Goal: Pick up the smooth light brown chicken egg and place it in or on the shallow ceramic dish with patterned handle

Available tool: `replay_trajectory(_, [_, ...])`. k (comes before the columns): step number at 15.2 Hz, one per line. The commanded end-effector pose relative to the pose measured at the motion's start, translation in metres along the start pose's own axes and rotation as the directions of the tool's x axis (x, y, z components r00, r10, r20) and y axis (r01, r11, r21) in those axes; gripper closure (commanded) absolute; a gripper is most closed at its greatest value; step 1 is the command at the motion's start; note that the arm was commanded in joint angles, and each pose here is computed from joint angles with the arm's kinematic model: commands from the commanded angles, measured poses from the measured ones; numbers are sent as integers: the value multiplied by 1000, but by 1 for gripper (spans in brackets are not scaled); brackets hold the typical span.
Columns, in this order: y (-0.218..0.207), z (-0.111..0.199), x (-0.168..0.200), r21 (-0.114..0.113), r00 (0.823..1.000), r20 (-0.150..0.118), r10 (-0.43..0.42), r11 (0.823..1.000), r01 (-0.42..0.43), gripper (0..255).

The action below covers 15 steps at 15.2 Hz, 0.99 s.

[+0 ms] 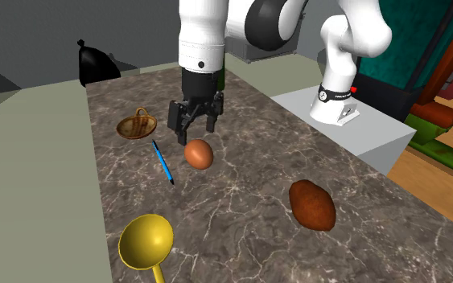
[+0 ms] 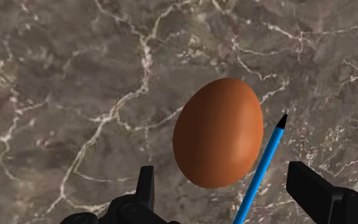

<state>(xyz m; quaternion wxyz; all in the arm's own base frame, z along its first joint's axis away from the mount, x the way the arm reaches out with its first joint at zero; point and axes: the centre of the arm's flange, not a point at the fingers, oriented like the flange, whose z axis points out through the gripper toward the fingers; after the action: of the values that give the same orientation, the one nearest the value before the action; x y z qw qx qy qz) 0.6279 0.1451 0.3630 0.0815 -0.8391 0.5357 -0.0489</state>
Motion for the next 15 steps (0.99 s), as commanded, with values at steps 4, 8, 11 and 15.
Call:
replay_trajectory(4, [-4,24,0,2,1000,-1,8,1000,-8,0])
replay_trajectory(8, [-4,38,0,2,1000,-1,8,1000,-8,0])
replay_trajectory(11, [-4,38,0,2,1000,-1,8,1000,-8,0])
replay_trajectory(15, [-4,38,0,2,1000,-1,8,1000,-8,255])
